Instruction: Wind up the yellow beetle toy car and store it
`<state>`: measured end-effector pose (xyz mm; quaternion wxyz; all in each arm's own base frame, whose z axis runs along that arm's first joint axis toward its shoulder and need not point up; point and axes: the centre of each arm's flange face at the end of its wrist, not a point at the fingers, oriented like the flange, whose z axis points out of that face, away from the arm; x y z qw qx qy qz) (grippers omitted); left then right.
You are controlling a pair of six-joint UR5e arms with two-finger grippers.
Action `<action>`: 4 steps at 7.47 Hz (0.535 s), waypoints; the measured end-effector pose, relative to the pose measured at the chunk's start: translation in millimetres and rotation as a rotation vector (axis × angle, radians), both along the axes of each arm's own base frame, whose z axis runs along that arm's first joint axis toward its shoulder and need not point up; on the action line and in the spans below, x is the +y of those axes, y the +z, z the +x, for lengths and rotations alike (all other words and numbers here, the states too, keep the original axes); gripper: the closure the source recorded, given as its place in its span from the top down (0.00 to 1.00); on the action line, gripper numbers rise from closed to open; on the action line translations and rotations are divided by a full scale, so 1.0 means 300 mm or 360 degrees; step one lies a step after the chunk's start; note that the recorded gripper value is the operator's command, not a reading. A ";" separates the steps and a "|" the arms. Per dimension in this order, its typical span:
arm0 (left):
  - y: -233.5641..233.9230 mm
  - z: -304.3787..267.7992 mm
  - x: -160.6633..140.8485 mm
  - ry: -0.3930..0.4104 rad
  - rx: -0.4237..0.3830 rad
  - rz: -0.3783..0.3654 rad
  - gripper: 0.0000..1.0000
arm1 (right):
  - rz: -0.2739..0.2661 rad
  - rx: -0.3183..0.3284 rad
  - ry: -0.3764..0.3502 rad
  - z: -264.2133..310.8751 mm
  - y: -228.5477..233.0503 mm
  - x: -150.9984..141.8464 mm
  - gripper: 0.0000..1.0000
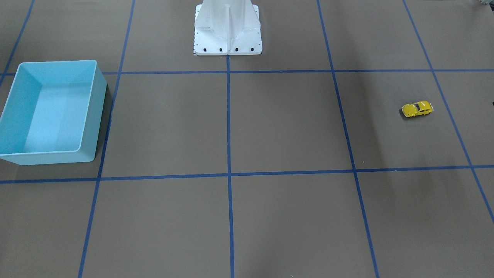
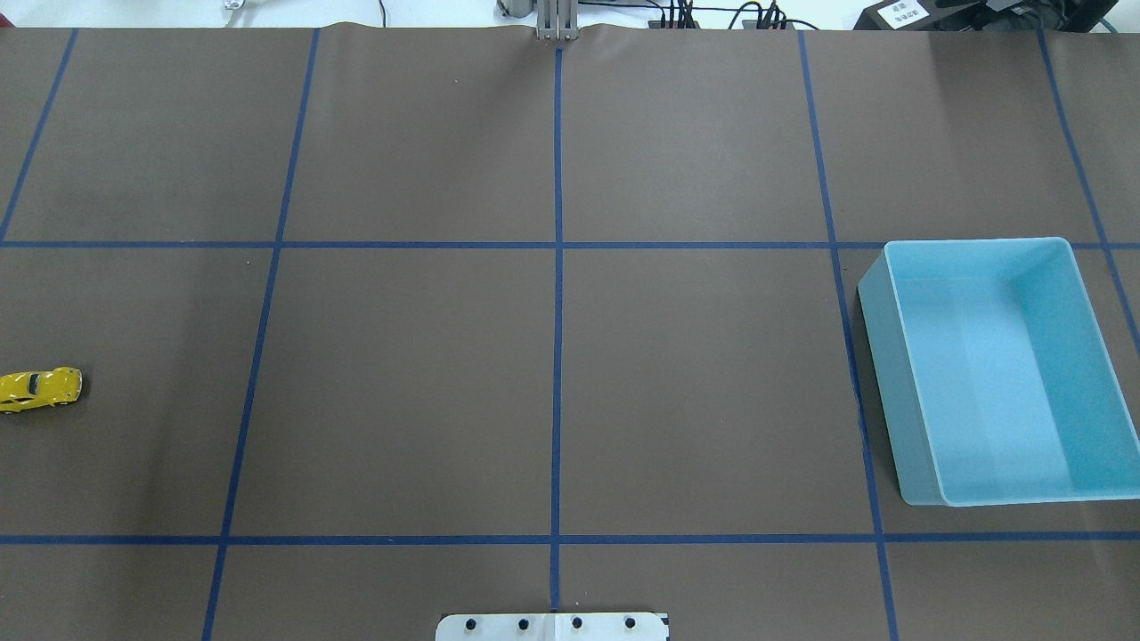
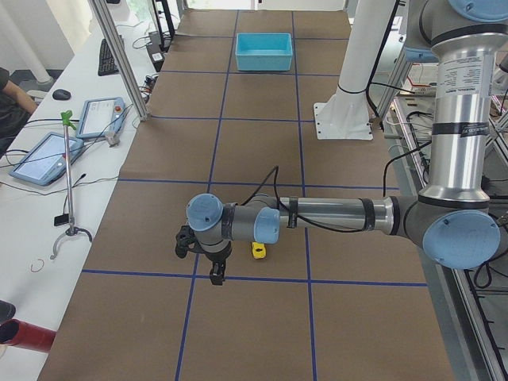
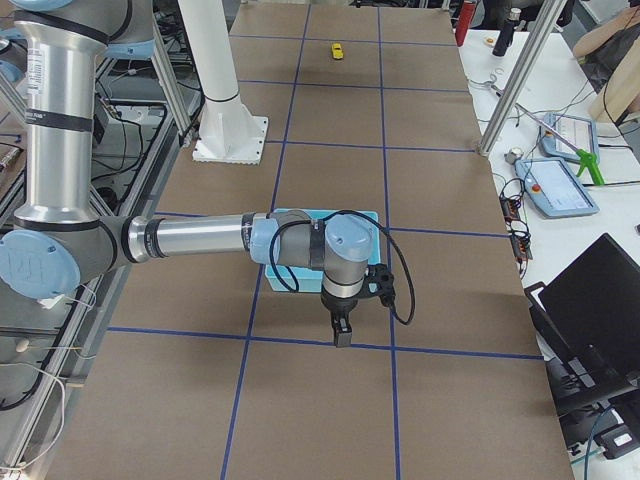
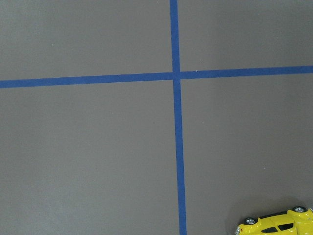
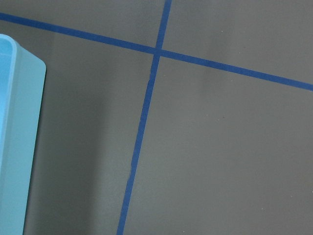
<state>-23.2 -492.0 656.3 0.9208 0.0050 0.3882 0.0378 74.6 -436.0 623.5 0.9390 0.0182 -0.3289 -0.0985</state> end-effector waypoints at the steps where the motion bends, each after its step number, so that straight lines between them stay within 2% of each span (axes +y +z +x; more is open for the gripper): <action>1: -0.004 0.000 -0.002 0.0001 -0.0006 0.0023 1.00 | 0.0000 0.0000 0.0001 0.001 -0.001 0.000 1.00; 2: -0.013 0.000 -0.007 0.0002 -0.0005 0.0088 1.00 | 0.0001 0.0000 0.0002 0.002 -0.001 0.000 1.00; 4: -0.032 0.002 -0.008 0.0008 0.0005 0.0290 1.00 | -0.0002 0.0000 0.0005 0.004 0.001 0.003 1.00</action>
